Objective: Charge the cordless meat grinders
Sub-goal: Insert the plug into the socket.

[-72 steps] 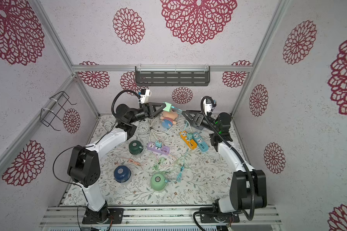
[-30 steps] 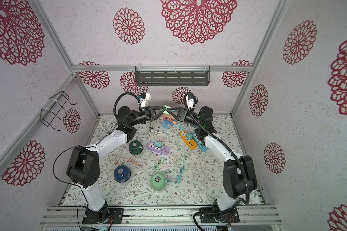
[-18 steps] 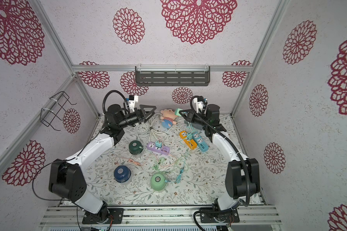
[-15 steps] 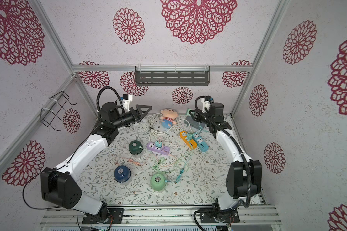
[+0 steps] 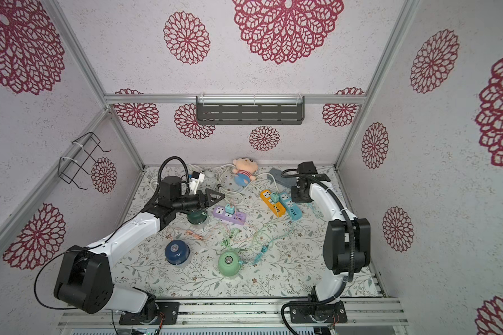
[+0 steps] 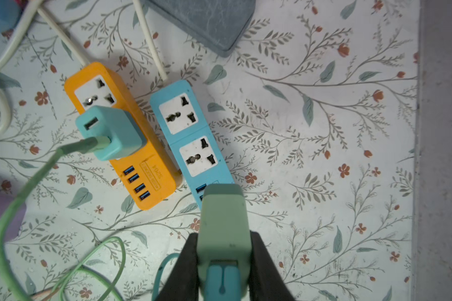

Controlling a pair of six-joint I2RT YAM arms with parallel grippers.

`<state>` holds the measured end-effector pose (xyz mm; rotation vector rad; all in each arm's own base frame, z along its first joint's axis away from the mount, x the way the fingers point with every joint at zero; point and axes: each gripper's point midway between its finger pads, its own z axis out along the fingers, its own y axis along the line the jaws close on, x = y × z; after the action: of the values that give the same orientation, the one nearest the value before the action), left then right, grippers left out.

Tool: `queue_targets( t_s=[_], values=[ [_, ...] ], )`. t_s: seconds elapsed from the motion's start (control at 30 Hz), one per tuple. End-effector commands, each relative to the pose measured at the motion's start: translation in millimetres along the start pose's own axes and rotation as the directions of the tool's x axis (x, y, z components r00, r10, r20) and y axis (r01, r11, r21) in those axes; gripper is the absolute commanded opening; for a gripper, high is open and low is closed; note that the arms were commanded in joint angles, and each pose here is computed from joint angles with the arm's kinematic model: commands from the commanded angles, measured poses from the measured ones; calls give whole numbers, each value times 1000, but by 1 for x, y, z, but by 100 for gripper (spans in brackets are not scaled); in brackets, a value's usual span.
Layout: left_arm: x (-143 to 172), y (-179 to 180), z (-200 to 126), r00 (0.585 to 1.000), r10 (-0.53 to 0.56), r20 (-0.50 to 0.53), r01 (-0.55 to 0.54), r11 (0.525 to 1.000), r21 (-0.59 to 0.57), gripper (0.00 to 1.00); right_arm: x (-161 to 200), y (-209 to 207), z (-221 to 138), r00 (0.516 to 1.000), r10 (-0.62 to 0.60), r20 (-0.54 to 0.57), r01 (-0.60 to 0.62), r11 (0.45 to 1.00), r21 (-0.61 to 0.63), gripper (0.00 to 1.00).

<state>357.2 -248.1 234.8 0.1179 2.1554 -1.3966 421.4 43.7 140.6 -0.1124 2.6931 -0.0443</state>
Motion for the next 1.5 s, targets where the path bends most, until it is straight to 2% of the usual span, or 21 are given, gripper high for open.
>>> queue_targets(
  t_s=[0.0, 0.13, 0.27, 0.37, 0.53, 0.8, 1.17, 1.47],
  values=[
    [-9, -33, -10, 996, 69, 54, -74, 992, 105, 72, -16, 8, -2, 995, -95, 22, 96, 995, -33, 0],
    [-2, -36, -12, 994, 75, 79, -83, 991, 101, 71, -26, 13, 12, 987, -162, -10, 161, 985, -53, 0],
    [16, -32, -7, 992, 105, 68, -107, 993, 39, 85, -31, 23, 22, 962, -272, -24, 270, 960, -78, 0],
    [26, -31, -5, 991, 122, 53, -123, 992, 21, 88, -30, 27, 26, 935, -351, -44, 346, 934, -91, 0],
    [34, -30, -5, 992, 121, 45, -122, 992, 26, 89, -29, 27, 31, 910, -404, -91, 393, 912, -115, 0],
    [39, -28, -5, 993, 114, 32, -115, 993, 32, 90, -25, 26, 35, 904, -409, -120, 391, 908, -150, 0],
    [39, -21, -4, 995, 99, 31, -99, 995, 11, 100, -20, 8, 27, 923, -371, -101, 354, 922, -154, 0],
    [41, -18, -3, 996, 89, 26, -90, 996, 2, 97, -29, 11, 39, 923, -370, -101, 350, 920, -175, 0]
  ],
)
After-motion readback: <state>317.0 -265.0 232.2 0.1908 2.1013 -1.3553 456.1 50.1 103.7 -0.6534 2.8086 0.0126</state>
